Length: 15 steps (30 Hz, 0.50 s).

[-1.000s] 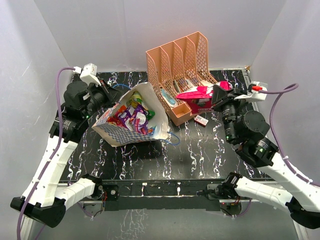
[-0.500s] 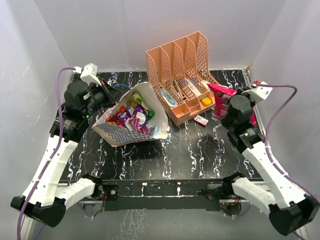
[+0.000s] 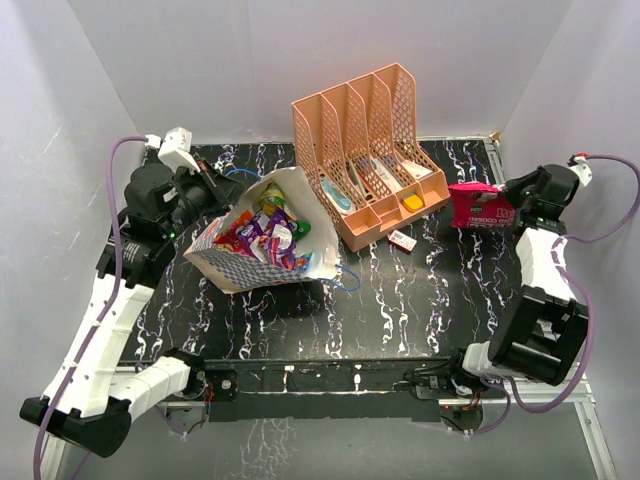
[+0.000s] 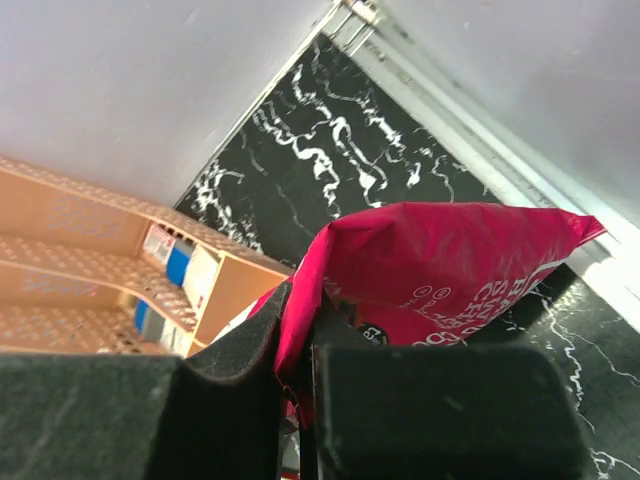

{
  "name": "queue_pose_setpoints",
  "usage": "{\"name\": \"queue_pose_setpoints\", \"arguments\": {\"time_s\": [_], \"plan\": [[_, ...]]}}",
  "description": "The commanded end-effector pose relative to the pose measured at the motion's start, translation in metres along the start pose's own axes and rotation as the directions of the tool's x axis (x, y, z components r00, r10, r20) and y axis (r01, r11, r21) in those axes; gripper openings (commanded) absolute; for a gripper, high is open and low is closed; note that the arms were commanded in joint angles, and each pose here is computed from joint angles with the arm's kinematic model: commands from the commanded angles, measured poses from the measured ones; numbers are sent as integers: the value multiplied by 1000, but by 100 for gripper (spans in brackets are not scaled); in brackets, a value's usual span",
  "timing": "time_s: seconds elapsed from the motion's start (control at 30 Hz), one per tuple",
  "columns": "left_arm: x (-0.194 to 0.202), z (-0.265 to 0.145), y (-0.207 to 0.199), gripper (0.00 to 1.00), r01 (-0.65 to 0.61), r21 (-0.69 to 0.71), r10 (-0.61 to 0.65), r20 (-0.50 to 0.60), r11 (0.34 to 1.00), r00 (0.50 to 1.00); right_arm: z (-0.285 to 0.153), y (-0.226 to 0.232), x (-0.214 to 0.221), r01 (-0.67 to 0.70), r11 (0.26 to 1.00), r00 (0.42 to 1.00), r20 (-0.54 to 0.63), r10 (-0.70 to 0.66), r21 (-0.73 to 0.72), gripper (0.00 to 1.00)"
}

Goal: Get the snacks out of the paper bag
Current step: Place the snack at the center of the board.

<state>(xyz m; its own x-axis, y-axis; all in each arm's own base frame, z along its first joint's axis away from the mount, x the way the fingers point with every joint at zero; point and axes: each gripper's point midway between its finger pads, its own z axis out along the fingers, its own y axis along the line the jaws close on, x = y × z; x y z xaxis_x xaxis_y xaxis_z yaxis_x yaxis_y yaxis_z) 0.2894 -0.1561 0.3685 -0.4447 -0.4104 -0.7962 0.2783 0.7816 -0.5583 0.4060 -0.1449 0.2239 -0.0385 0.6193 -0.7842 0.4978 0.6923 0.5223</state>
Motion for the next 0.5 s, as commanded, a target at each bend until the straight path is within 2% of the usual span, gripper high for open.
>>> {"name": "queue_pose_setpoints", "arguments": {"time_s": [0.0,0.1,0.23,0.37,0.47], "plan": [[-5,-9,-13,0,0,58,-2,27,998,1000,-13,47,-31,-118,942,993,-65,103,-315,7],[-3,-9,-13,0,0,59,-2,23,998,1000,-25,16,-19,-176,956,984,-75,162,-234,7],[2,-7,-11,0,-1,59,0,8,998,1000,-48,-30,-11,-241,970,970,33,242,-36,8],[4,-6,-12,0,4,70,-4,5,998,1000,-65,-67,15,-261,959,965,63,255,110,8],[4,-8,-14,0,6,76,-6,4,997,1000,-79,-94,45,-271,939,962,44,268,214,8]]}}
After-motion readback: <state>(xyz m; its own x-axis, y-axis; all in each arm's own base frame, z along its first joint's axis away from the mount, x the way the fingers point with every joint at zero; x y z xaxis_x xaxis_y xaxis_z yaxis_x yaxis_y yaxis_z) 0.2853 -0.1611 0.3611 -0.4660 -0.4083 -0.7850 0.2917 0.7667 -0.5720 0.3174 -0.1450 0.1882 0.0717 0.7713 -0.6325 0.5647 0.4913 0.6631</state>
